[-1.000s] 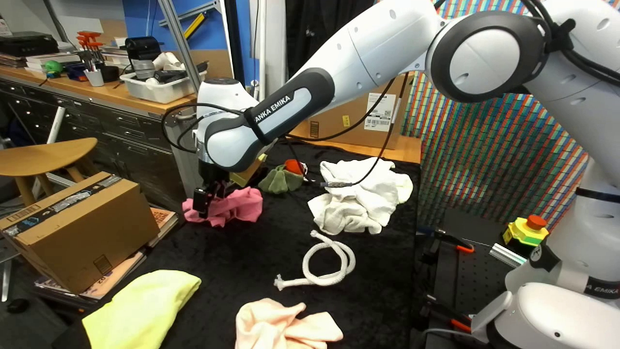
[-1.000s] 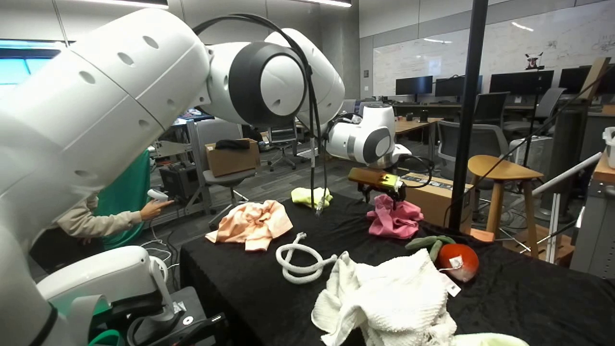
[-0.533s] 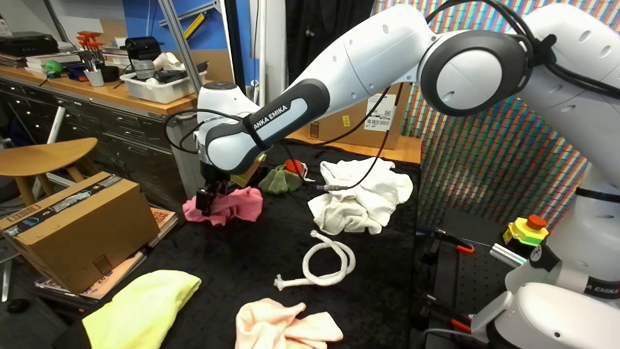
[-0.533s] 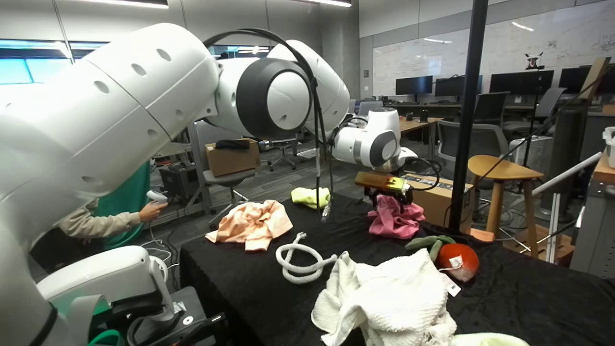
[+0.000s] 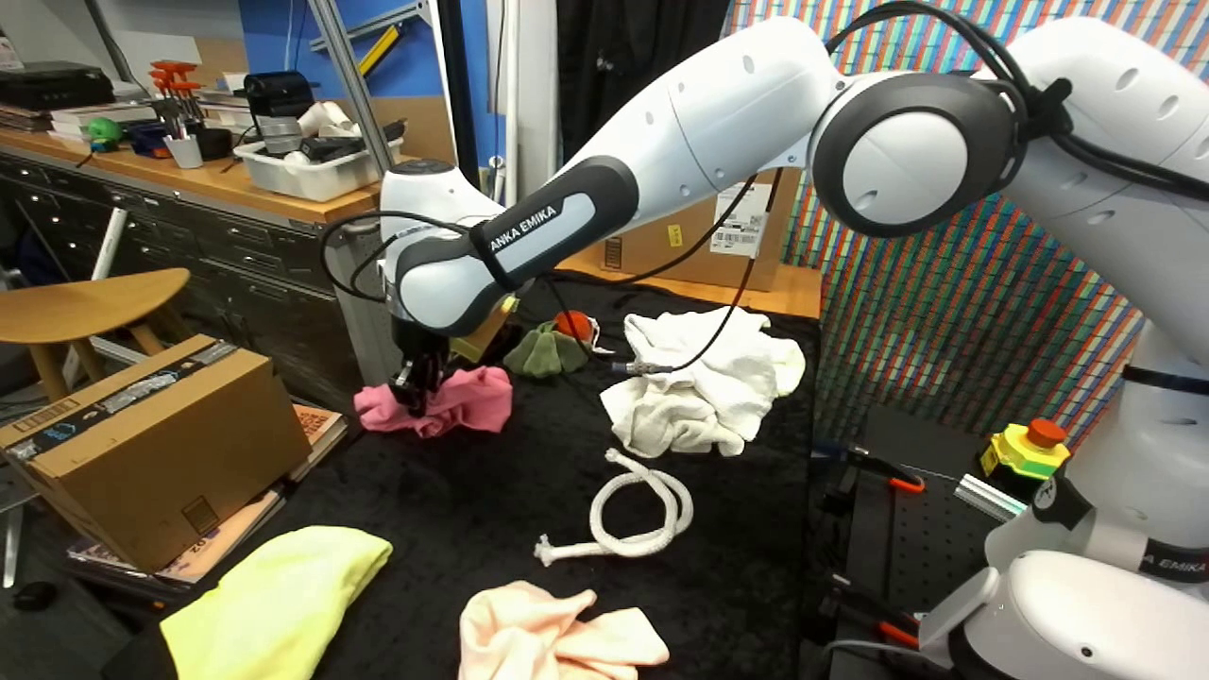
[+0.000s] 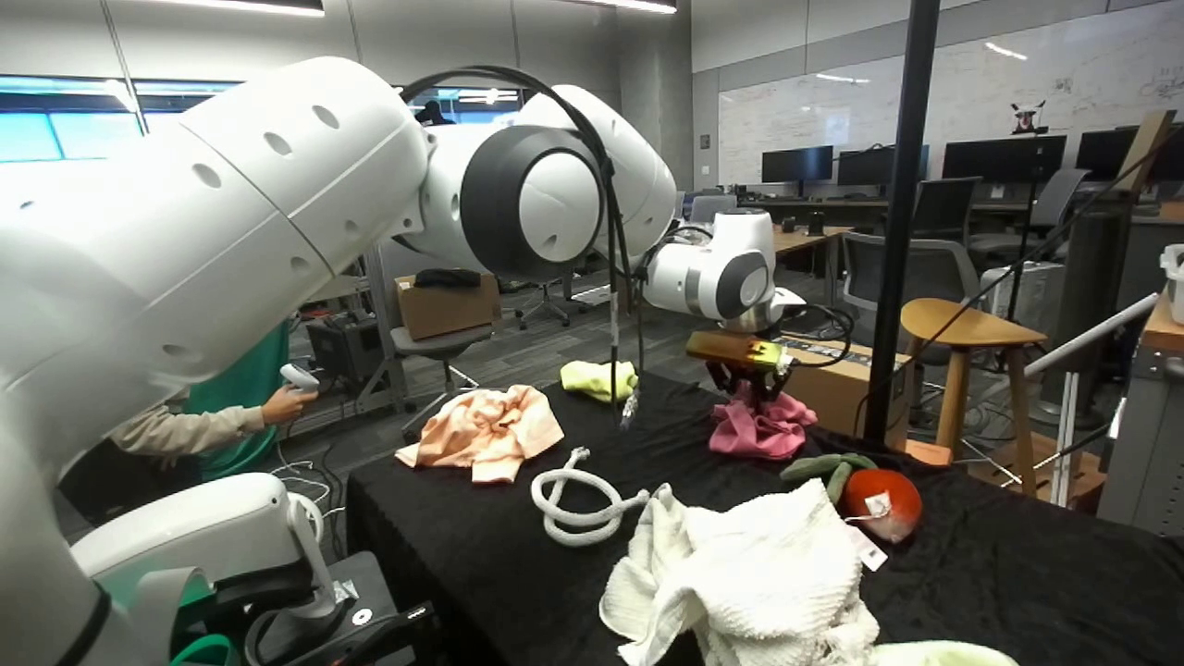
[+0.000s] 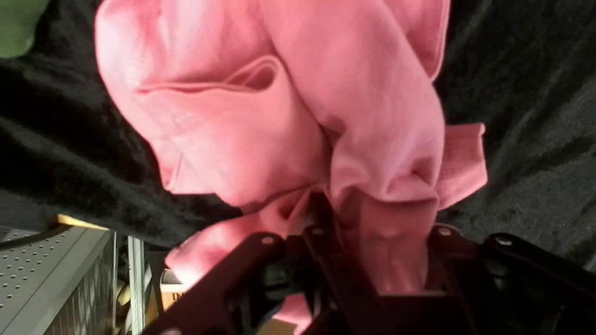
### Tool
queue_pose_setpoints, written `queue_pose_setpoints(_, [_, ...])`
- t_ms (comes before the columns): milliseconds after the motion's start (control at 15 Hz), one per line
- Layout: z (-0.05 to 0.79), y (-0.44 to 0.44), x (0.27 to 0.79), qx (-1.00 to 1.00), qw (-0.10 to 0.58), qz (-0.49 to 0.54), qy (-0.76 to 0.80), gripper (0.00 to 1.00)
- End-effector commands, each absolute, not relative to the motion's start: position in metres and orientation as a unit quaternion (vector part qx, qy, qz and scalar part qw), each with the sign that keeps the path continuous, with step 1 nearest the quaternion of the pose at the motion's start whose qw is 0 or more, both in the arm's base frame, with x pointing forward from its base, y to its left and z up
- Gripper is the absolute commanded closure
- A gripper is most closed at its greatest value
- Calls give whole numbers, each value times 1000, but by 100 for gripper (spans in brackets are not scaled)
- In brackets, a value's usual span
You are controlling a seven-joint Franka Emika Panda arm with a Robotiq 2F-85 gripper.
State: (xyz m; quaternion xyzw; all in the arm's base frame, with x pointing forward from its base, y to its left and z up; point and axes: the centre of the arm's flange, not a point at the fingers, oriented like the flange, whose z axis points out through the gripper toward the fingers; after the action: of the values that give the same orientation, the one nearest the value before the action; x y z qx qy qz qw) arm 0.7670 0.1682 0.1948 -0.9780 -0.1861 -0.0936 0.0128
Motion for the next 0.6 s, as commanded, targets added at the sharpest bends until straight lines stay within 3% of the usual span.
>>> queue_pose_setpoints(0, [200,168,780,-977,13,-70,-203,96])
queue_pose_setpoints(133, [208,166,774,-976,19,-50,-213,99])
queue_pose_setpoints(533, [267,158,743,-969,18,-45,-242,97])
